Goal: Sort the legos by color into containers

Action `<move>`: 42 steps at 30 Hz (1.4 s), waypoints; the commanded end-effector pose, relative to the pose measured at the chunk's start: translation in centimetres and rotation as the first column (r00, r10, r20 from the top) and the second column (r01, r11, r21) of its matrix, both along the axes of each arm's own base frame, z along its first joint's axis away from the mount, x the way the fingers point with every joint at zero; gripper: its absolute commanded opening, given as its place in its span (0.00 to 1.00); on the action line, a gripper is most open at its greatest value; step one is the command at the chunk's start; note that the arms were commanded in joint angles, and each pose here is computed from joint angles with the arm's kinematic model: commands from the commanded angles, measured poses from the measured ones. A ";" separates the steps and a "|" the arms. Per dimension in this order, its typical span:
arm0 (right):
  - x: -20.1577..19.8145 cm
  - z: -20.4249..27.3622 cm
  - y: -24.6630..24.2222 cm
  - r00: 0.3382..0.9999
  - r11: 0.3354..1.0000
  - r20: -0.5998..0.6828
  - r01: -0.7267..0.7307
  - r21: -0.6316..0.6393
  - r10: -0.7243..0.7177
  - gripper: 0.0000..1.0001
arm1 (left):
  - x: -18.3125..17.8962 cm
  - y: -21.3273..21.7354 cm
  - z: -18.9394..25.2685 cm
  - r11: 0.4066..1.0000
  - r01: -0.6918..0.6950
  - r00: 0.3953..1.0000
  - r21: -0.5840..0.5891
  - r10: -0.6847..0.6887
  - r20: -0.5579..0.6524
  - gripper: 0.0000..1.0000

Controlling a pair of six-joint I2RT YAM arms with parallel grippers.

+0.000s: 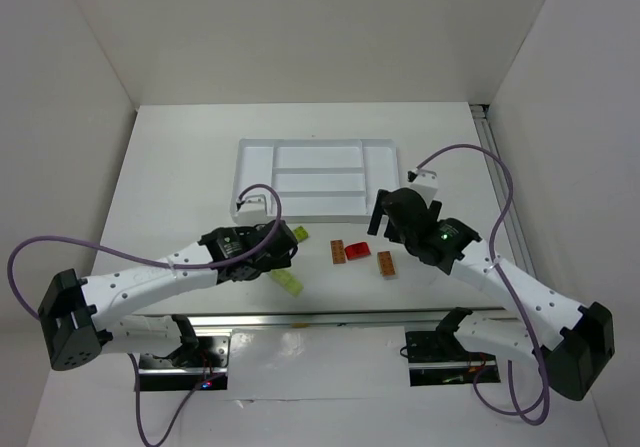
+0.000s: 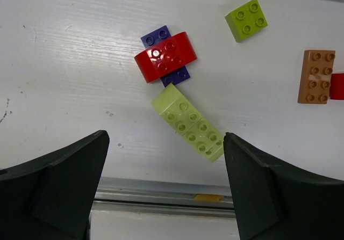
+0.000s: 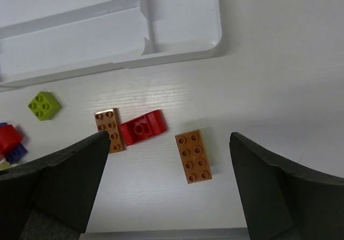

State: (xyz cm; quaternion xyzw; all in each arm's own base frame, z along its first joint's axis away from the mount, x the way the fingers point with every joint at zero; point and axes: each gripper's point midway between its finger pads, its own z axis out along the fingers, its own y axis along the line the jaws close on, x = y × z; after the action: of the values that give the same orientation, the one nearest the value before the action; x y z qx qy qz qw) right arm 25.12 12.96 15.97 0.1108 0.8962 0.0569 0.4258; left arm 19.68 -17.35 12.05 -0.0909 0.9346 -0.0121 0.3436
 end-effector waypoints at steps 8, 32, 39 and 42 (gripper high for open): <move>-1.0 -3.1 -0.6 0.998 0.999 -0.068 0.014 -0.037 -0.017 0.99 | 2.2 -1.0 2.4 0.996 0.040 0.998 0.082 -0.044 0.046 1.00; -4.1 -11.5 0.6 0.945 0.999 -0.327 -0.028 -0.025 0.019 0.82 | 2.8 -5.7 1.3 0.960 0.279 0.960 0.002 -0.279 -0.034 1.00; -3.6 -12.7 1.1 0.941 0.997 -0.336 -0.070 -0.039 0.053 0.75 | 2.9 -4.9 0.6 0.965 0.262 0.964 0.013 -0.261 -0.048 1.00; -3.3 -13.1 0.9 0.941 0.995 -0.335 -0.075 -0.065 0.049 0.64 | 2.8 -4.7 0.6 0.965 0.262 0.964 0.013 -0.261 -0.048 1.00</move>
State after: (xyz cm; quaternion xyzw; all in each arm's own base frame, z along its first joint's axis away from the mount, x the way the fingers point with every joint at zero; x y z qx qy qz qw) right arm 20.55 13.40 2.91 0.0757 0.9653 0.0106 0.2496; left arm 22.52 -22.39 12.38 0.0286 0.9482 -0.0435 0.3134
